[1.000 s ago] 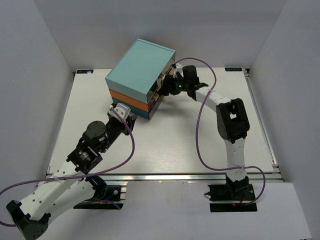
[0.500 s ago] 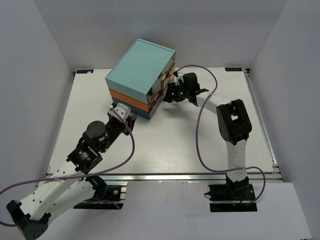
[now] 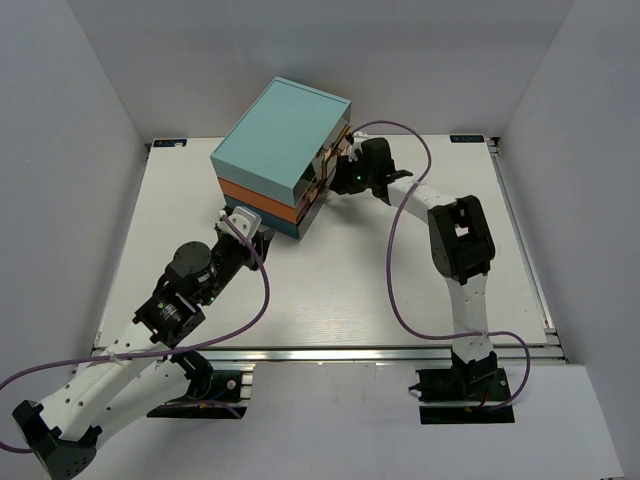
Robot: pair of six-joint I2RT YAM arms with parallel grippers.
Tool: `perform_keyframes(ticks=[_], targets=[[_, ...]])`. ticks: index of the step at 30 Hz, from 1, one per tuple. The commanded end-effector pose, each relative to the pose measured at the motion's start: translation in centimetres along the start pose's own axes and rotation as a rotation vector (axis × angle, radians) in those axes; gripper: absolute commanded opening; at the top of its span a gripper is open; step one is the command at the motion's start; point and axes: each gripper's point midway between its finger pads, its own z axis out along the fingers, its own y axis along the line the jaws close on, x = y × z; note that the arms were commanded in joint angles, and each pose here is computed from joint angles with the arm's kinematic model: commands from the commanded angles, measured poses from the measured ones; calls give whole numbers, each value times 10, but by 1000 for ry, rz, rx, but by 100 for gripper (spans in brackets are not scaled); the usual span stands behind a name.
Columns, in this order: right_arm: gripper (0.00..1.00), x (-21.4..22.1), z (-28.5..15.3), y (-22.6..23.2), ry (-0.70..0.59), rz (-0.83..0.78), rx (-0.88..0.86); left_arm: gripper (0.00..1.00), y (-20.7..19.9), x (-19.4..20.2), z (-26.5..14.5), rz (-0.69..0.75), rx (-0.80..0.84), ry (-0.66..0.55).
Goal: Sort the legos into containers by color
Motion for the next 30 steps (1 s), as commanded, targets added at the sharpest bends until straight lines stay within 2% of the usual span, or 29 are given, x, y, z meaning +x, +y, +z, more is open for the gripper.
perform_keyframes(ticks=[1,5,10,18,26,27,30], targets=[[44,-14,12,-1,-19,-4,30,49,2,-1,0,5,-9,-8],[41,-20,20,-9,-36,-3,75,49,2,0,2,7,-10,-3],[42,-4,29,-11,17,42,65,49,2,2,3,10,-12,3],[61,3,39,1,47,71,-19,49,3,3,3,13,-18,6],[60,-2,23,-9,19,70,39,49,4,3,2,13,-20,6],[59,10,21,-14,36,72,56,49,4,2,3,13,-20,3],[59,-4,0,-25,-36,50,96,49,3,2,2,12,-17,1]])
